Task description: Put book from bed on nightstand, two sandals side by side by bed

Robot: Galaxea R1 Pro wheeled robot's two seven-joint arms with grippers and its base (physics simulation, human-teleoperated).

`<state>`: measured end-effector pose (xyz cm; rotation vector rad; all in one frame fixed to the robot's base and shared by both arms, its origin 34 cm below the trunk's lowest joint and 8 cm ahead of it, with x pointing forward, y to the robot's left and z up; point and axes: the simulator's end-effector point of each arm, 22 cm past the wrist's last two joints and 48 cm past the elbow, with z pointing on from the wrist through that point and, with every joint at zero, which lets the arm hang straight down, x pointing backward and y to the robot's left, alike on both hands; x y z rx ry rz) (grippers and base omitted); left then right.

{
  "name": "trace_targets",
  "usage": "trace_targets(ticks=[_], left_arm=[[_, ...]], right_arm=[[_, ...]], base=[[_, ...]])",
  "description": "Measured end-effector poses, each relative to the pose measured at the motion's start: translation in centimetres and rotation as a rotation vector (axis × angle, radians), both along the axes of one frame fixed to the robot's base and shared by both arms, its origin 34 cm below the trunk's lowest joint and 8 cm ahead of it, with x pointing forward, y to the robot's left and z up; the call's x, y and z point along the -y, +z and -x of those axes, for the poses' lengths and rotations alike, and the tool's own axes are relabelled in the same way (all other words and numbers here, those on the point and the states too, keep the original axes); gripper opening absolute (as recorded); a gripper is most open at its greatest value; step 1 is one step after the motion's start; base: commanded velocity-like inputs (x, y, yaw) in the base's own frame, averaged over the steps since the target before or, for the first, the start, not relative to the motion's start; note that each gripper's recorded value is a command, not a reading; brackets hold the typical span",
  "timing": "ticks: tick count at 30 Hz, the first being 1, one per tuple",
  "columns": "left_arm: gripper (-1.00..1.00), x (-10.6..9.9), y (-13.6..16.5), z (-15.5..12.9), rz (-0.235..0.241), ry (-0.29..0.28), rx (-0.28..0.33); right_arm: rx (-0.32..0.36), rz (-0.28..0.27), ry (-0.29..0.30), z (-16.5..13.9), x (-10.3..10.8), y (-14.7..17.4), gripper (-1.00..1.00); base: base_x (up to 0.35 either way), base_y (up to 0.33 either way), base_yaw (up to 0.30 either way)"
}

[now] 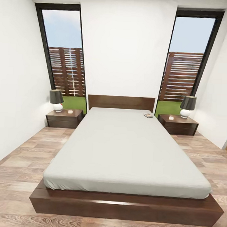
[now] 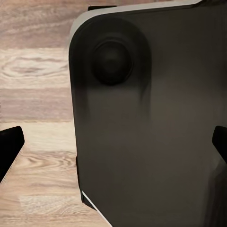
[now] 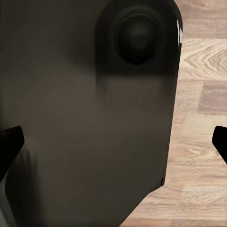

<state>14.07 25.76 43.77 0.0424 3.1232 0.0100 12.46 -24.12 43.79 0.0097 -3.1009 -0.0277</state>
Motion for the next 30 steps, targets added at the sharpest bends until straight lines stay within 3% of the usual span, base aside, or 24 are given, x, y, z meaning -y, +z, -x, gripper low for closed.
trace_targets(ticks=[30], left_arm=[[1.0,0.03,0.02,-0.59,0.001,-0.004,0.027]], right_arm=[[0.0,0.001,-0.001,-0.01,0.03,0.0,1.0]], base=[[0.0,0.0,-0.211]])
